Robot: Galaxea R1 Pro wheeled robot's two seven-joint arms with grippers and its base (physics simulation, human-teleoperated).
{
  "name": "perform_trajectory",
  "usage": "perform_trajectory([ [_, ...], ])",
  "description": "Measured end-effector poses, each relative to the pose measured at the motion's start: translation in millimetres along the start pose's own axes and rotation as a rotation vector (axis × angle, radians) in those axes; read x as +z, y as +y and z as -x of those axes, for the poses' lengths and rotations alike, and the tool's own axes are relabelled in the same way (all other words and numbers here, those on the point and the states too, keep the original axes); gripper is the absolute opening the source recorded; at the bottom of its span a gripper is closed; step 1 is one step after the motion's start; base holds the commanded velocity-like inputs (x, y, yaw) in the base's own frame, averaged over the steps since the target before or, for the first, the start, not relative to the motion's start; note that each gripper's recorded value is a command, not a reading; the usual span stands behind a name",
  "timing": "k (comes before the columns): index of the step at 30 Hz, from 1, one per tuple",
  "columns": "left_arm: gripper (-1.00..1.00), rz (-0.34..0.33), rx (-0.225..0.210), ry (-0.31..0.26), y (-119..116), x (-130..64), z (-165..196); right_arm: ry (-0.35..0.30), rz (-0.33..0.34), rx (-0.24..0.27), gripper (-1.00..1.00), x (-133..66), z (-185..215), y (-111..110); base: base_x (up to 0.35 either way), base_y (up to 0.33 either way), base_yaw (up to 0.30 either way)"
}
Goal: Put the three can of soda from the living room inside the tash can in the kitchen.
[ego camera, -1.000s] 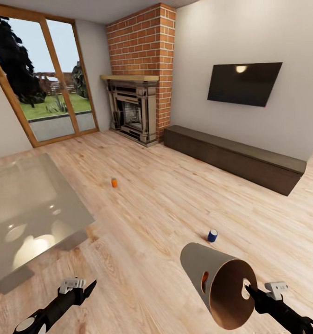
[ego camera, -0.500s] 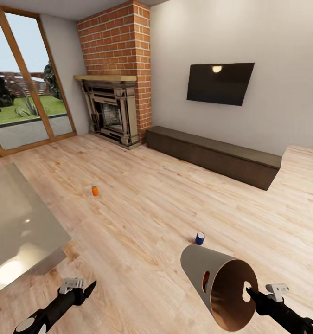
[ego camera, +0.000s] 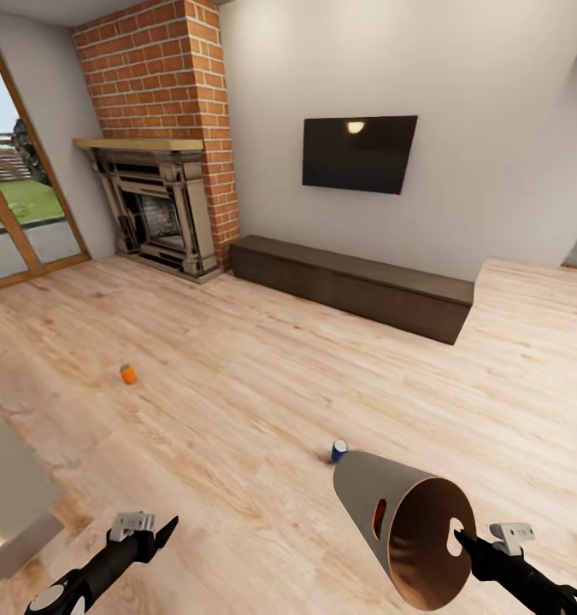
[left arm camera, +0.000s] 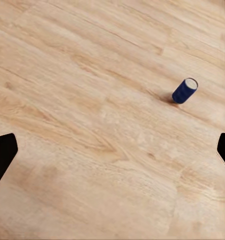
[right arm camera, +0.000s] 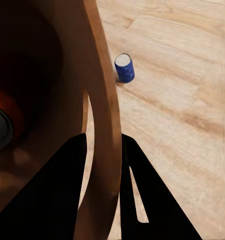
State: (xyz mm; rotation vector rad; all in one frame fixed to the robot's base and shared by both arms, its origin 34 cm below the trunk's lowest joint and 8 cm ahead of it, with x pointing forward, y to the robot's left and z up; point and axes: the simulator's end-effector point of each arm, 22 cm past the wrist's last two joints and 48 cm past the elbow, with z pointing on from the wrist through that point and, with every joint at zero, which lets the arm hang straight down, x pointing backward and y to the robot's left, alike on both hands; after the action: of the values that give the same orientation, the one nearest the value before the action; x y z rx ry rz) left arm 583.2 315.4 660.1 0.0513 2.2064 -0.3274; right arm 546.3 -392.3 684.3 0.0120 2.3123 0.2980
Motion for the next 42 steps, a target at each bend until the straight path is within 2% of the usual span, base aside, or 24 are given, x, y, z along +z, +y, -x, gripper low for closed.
perform_trajectory([
  [17, 1.00, -0.010, 0.007, 0.000, -4, 0.7, 1, -0.010, -0.003, 0.004, -1.00, -0.9, 3, -1, 0.229, -0.207, -0.251],
  [25, 1.00, -0.028, 0.020, 0.009, -13, 2.3, -1, -0.026, -0.025, 0.018, -1.00, -6.0, 6, -10, 0.225, -0.211, -0.211],
  [36, 1.00, -0.029, 0.020, 0.009, -13, 2.3, -1, -0.035, -0.041, 0.028, -1.00, -11.1, 8, -20, 0.224, -0.212, -0.053],
  [42, 1.00, -0.028, 0.020, 0.009, -13, 2.2, -2, -0.035, -0.040, 0.034, -1.00, -10.0, 7, -18, 0.223, -0.212, -0.019],
])
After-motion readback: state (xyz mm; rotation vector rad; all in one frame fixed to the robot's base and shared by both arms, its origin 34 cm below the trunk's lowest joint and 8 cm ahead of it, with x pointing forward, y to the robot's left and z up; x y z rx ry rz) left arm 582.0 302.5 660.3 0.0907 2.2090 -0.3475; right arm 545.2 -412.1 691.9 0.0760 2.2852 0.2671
